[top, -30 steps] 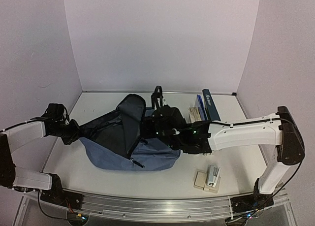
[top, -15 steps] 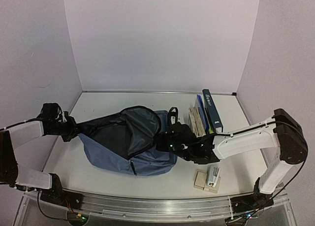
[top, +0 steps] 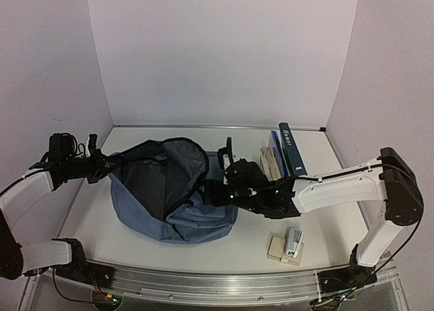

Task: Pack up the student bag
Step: Unzip the student bag at the center of the board.

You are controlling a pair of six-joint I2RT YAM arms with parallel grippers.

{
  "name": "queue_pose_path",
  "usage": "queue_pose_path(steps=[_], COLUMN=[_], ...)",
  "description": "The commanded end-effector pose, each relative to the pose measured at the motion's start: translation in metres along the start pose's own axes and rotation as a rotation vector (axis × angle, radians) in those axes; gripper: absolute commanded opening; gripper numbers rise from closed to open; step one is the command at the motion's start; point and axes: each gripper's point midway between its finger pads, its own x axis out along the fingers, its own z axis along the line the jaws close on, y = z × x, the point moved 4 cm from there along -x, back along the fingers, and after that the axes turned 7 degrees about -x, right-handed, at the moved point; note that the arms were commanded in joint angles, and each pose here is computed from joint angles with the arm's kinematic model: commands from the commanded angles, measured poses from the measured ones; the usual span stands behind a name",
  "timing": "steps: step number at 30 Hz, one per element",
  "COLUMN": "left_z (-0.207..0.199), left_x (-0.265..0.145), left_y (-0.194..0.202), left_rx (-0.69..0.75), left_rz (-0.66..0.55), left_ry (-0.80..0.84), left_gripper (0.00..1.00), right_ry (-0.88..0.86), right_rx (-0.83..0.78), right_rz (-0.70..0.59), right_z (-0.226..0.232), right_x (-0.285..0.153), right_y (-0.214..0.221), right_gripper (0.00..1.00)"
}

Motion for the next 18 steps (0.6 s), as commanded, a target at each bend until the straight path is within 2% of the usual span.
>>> queue_pose_path(steps=[1,7,10,18], left_z=[-0.028,-0.028,-0.031,-0.035], left_x=[-0.008,-0.008,-0.008,-0.009], left_y=[-0.015,-0.015,-0.015,-0.014], left_rx=[0.090,0.091,0.097,0.109], left_rz=[-0.027,-0.022,-0.021,-0.014], left_ry=[0.063,0.065,0.074,0.091], left_gripper=[0.00,0.00,0.00,0.00], right_ry=[0.047,0.084,0.054,-0.176], right_rx=[-0.024,0.012,-0.010,-0.110], right_rz=[-0.071,-0.108,-0.112,-0.053], right_z=[-0.015,-0.043,-0.042,-0.007], right_x=[-0.016,-0.030,-0.032,-0.006], right_y=[-0.041,-0.064,-0.075,-0.091], right_gripper=[0.85,0.96,0.98,0.98])
